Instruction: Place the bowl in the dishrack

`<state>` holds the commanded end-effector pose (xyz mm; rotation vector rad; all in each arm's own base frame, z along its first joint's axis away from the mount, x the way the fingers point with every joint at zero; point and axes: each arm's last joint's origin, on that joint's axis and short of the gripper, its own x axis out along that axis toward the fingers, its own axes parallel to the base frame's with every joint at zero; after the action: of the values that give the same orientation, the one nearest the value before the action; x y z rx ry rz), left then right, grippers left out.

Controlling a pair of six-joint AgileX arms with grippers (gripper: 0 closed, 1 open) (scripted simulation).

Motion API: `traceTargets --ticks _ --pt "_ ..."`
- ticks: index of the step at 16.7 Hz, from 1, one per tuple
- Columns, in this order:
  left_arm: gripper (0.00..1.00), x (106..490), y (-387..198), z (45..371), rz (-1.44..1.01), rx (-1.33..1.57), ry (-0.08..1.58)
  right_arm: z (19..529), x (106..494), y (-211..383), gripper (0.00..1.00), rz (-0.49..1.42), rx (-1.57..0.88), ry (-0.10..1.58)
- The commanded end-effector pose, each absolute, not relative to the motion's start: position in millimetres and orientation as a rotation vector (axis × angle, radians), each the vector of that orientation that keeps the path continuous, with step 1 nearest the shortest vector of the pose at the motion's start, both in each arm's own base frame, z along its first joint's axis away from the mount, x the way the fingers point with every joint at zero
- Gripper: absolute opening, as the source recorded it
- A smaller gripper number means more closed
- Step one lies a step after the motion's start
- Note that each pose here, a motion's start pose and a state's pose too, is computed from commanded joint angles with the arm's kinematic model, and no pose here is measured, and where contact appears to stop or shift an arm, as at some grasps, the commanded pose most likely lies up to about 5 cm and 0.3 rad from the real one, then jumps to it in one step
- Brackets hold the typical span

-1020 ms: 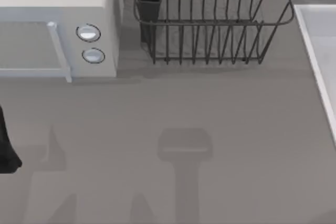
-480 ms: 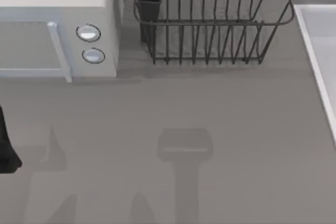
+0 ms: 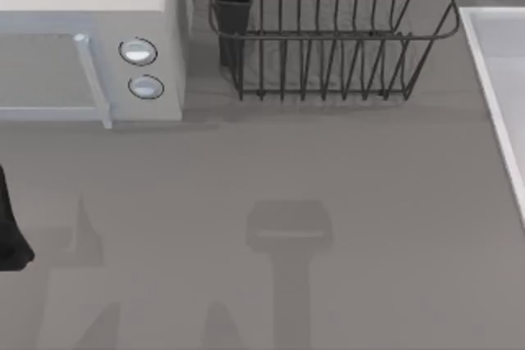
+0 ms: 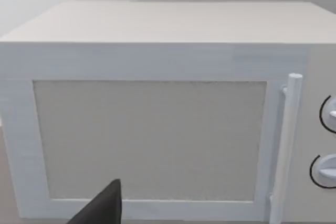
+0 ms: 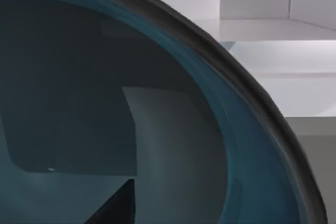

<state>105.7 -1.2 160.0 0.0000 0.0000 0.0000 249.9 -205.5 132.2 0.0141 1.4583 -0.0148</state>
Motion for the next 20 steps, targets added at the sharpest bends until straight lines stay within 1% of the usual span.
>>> traceTargets --ticks 10,11,20 --pt "1.0 105.7 -1.2 160.0 0.0 0.0 0.0 132.2 249.9 -205.5 0.02 -0.015 0.014 1.458" --pt "1.0 105.7 -1.2 160.0 0.0 0.0 0.0 132.2 249.9 -205.5 0.0 -0.015 0.014 1.458" --pt "1.0 105.7 -1.2 160.0 0.0 0.0 0.0 133.1 249.3 -205.9 0.0 -0.018 0.016 1.457"
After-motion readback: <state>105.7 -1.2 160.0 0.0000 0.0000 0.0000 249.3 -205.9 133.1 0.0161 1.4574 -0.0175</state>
